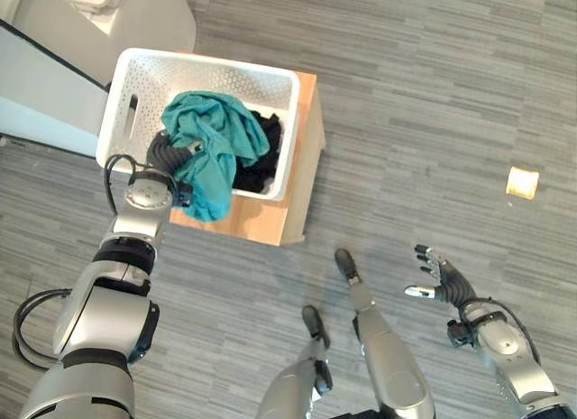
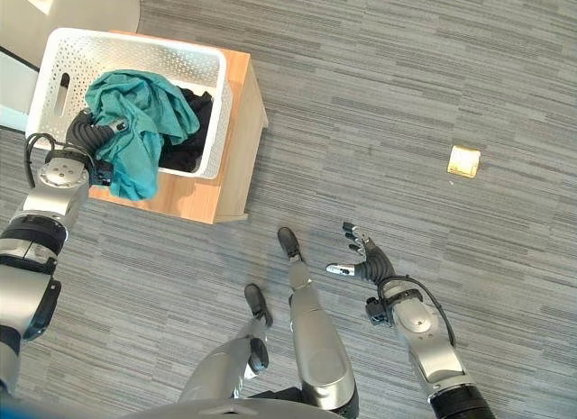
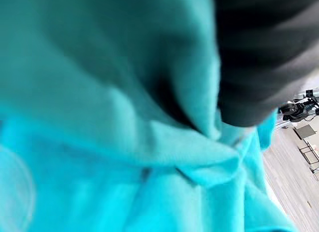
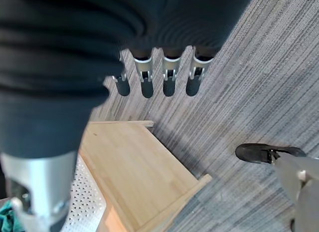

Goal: Pick up bed clothes into laundry basket.

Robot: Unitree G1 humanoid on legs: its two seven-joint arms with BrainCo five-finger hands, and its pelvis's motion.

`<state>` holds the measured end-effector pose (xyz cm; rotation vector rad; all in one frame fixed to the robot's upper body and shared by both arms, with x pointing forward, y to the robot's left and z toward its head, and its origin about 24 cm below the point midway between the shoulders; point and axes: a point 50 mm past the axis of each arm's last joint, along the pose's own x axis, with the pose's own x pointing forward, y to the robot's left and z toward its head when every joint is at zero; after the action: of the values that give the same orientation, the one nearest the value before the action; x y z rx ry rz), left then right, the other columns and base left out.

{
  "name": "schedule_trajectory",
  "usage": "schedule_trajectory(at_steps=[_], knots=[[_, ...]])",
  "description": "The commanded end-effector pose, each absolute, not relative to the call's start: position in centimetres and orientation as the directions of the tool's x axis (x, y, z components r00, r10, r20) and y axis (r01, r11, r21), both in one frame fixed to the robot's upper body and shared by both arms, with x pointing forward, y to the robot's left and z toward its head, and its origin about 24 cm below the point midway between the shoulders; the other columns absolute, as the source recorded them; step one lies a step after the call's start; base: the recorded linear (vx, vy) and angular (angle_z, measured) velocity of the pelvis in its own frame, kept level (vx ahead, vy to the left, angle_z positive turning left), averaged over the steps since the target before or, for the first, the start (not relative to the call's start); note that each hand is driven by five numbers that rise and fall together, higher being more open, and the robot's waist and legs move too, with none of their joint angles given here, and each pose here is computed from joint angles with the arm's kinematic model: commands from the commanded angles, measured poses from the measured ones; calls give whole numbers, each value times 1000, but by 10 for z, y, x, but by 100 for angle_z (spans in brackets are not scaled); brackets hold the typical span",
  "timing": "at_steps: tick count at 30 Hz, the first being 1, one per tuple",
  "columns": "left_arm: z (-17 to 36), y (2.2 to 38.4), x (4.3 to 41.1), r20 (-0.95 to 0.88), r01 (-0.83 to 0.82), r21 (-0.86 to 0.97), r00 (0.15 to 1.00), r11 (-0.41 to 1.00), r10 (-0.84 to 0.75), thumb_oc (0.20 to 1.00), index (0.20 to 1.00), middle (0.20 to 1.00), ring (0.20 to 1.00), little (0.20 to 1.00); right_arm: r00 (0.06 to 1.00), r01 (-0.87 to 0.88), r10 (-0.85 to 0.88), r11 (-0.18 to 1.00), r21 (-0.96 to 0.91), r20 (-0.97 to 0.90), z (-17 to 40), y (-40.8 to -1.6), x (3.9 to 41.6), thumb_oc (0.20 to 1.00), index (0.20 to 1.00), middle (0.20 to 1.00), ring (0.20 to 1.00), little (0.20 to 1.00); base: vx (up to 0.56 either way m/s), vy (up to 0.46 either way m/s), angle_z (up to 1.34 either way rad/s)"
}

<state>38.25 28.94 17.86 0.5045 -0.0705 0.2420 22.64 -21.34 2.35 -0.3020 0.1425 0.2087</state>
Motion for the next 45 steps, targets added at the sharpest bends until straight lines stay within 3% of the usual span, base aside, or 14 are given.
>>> schedule_trajectory(at_steps=[1, 6, 11, 20, 24, 27, 29, 32, 33, 41, 45], knots=[[211, 287, 381, 256, -266, 511, 955, 818, 150, 1000, 1000, 1000, 1000, 1000, 977, -208, 183, 931, -301, -107, 34, -218, 220, 1000, 1000, 1000, 1000, 1000, 7, -9, 5], [221, 285, 360, 323, -202, 533, 946, 821, 23, 1000, 1000, 1000, 1000, 1000, 977, -204, 174, 927, -315, -121, 34, -227, 217, 1000, 1000, 1000, 1000, 1000, 24, 2, 8], [202, 297, 332, 332, -186, 476, 943, 860, 20, 1000, 1000, 1000, 1000, 1000, 980, -188, 153, 924, -332, -129, 35, -235, 213, 1000, 1000, 1000, 1000, 1000, 33, -13, 14], [98, 314, 237, 190, -251, 170, 957, 953, 219, 1000, 1000, 1000, 1000, 1000, 993, -69, 33, 935, -347, -109, 39, -259, 207, 1000, 1000, 1000, 1000, 1000, 69, -34, 27], [39, 313, 186, 8, -406, -18, 914, 914, 406, 1000, 1000, 1000, 1000, 1000, 997, -29, 6, 949, -313, -75, 43, -260, 210, 1000, 1000, 1000, 1000, 1000, 58, -16, 22], [22, 303, 173, -48, -484, -112, 875, 868, 481, 1000, 1000, 1000, 1000, 1000, 997, -39, 18, 959, -279, -80, 40, -254, 212, 1000, 1000, 1000, 1000, 1000, 19, -10, 23], [5, 281, 171, -115, -518, -258, 854, 815, 507, 1000, 1000, 1000, 1000, 1000, 996, -53, 37, 973, -224, -76, 35, -243, 217, 1000, 1000, 1000, 1000, 1000, 7, -2, 6], [-1, 267, 172, -144, -478, -250, 878, 842, 456, 1000, 1000, 1000, 1000, 1000, 996, -72, 59, 978, -194, -71, 33, -233, 220, 1000, 1000, 1000, 1000, 1000, -24, 25, 17], [-8, 240, 186, -180, -384, -310, 922, 870, 343, 1000, 1000, 1000, 1000, 1000, 989, -148, 142, 978, -144, -52, 33, -210, 224, 1000, 1000, 1000, 1000, 1000, -50, 53, 37], [18, 223, 211, -47, -169, -146, 985, 975, 164, 1000, 1000, 1000, 1000, 1000, 986, -165, 165, 986, -32, -27, 32, -201, 216, 1000, 1000, 1000, 1000, 1000, 89, -178, 171], [14, 228, 201, -61, -241, -192, 971, 951, 233, 1000, 1000, 1000, 1000, 1000, 983, -173, 172, 985, -6, -69, 24, -203, 209, 1000, 1000, 1000, 1000, 1000, 31, -397, 167]])
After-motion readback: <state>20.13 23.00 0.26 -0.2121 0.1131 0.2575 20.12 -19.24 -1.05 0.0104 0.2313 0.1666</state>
